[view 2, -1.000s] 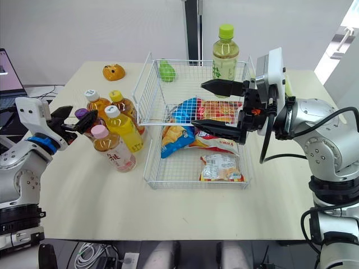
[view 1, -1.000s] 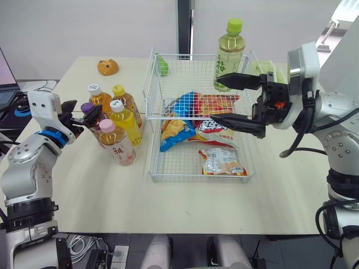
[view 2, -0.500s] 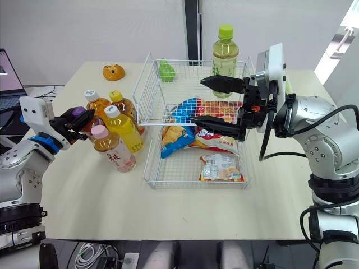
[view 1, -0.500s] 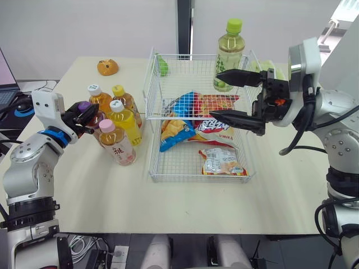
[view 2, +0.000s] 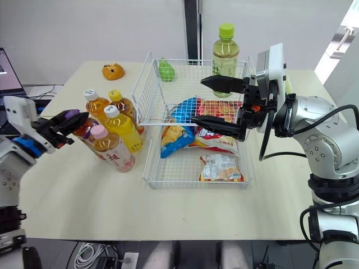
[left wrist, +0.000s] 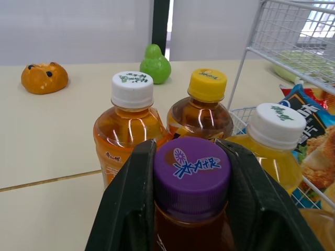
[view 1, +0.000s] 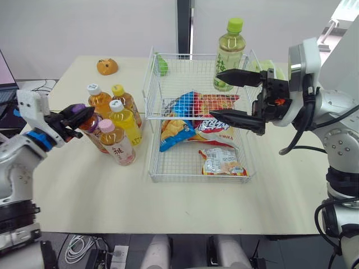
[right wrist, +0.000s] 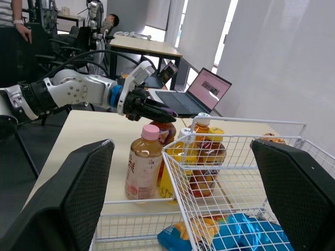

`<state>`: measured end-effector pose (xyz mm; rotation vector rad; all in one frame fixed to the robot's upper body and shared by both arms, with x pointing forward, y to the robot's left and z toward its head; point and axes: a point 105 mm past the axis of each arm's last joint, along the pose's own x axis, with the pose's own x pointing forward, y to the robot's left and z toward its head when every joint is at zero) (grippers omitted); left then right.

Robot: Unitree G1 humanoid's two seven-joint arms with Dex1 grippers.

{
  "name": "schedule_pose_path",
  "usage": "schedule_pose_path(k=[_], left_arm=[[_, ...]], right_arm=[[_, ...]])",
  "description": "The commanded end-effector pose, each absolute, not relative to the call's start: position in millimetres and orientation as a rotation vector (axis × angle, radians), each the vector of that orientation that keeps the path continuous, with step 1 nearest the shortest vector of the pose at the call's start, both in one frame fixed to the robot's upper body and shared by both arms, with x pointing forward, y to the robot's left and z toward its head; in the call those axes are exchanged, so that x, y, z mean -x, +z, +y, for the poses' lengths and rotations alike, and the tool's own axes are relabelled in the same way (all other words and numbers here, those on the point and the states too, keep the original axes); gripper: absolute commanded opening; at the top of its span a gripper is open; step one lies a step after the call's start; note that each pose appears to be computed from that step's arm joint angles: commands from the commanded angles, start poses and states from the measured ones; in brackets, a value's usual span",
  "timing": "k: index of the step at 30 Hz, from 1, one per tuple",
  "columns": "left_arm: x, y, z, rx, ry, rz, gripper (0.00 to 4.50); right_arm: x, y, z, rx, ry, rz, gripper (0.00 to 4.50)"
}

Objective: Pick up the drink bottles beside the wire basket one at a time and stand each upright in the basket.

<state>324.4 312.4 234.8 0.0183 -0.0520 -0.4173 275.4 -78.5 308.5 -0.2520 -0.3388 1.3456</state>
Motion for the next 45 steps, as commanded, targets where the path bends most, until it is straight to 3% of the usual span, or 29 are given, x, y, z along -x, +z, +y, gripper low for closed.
schedule_pose_path(k=[1,8,15,27,36,45], left_arm=[[-304.6,275.7,313.9,-0.056,-0.495,-0.142,1.35],[-288.8,297.0,329.2,-0.138,-0.494,-0.111,1.35],[-263.7,363.8,337.6,-0.208,-0.499,-0.186,1.35],[-255.5,451.6,274.7,-0.245,-0.71,-0.372,1.35],[-287.1,471.0,212.0,-0.223,-0.989,-0.397,1.35],[-343.4,468.9,158.4,-0.255,-1.075,-0.432,1.35]], right_arm=[[-266.1,318.6,-78.1,0.266,1.353,-0.413,4.5],[-267.7,316.4,-75.2,0.254,1.362,-0.422,4.5],[-277.0,316.0,-73.2,0.247,1.36,-0.432,4.5],[-286.6,325.4,-73.7,0.257,1.321,-0.474,4.5],[-279.6,345.8,-99.9,0.331,1.17,-0.475,4.5],[-275.8,341.6,-107.0,0.366,1.071,-0.442,4.5]])
